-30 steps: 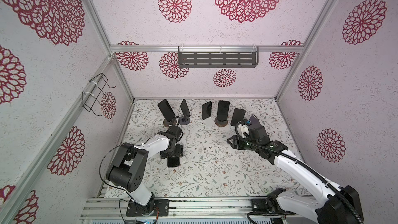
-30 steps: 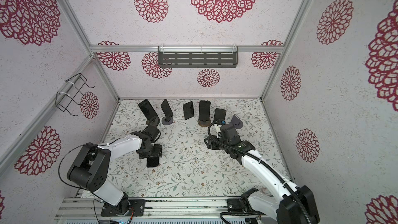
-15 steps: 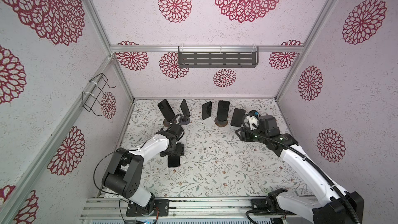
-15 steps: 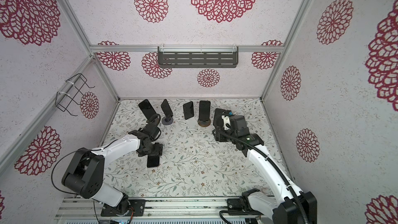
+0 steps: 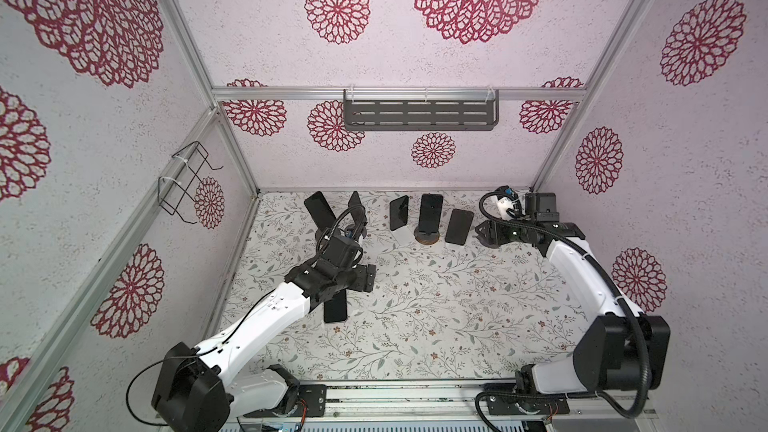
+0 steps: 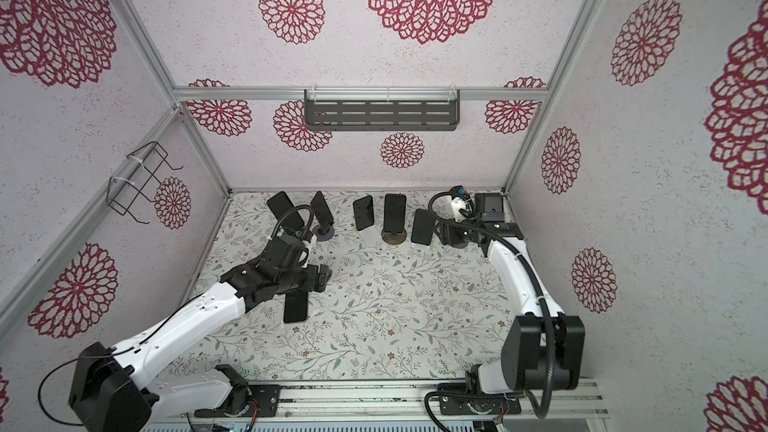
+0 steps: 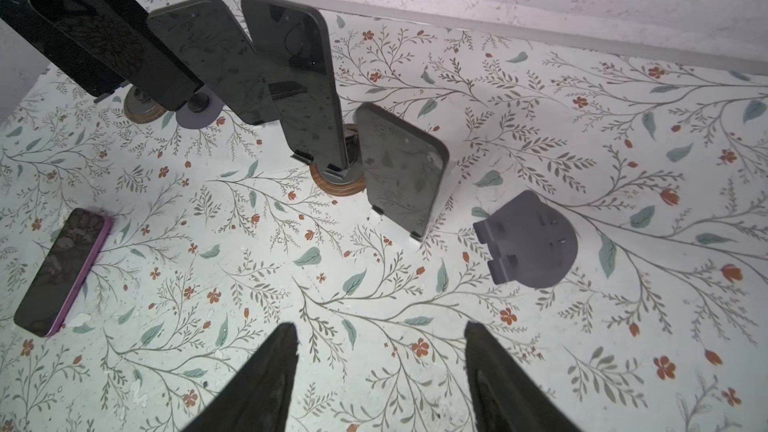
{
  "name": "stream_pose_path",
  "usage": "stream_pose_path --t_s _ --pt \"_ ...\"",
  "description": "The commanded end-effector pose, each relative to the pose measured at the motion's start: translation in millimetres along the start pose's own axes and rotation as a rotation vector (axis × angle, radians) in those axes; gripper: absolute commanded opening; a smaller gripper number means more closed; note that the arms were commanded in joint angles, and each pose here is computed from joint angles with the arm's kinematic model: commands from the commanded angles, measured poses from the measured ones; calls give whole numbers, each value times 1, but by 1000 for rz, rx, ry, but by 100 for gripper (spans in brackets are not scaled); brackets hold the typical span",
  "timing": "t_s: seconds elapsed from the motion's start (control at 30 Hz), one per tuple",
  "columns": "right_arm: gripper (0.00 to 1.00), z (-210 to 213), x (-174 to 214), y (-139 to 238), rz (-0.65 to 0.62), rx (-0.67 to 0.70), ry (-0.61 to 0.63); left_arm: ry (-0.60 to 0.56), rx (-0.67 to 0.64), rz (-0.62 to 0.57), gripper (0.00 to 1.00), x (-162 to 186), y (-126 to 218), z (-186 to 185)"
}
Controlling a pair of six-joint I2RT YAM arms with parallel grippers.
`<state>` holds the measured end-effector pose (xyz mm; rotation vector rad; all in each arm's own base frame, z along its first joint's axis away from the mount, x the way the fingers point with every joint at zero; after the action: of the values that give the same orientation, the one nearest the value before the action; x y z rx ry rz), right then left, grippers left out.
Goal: Remove the phone from the phone stand
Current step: 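Raise the left gripper off the phone while the right arm moves toward the stands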
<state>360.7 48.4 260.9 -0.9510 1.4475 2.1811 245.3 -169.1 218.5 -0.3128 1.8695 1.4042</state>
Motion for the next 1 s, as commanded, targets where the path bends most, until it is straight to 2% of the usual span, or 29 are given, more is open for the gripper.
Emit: stream_pose_path --t_s 0.0,0.17,0.43,0.53,0.67,0.73,0.97 --pt "67 1 -9 -10 41 -135 173 -34 183 -154 92 -7 3 -27" --pt "66 -12 -23 -35 112 -243 221 -89 272 -195 93 8 2 -53" --pt "66 -39 -39 -72 166 -249 213 -83 274 -173 93 23 -11 -61" --pt "66 -40 -38 -82 168 -292 204 -90 262 -173 93 22 -11 -60" --pt "63 -37 -32 -88 172 -359 204 -106 267 -164 93 21 -13 -62" --pt "61 -35 -29 -89 162 -398 209 -124 312 -162 93 22 -13 -66" --pt "56 -43 -32 -94 136 -416 203 -113 341 -167 92 22 -12 -69"
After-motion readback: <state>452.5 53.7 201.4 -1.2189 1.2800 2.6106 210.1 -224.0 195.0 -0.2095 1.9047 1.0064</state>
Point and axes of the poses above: each gripper's point midway between its finger pads, its own y axis back along the fingers, its own z axis along the line the jaws close on, x = y × z, the point moved 7 cm from there along y, back along the fingers, and after that the axes turned 8 degrees about -y, right-handed, at the moved point
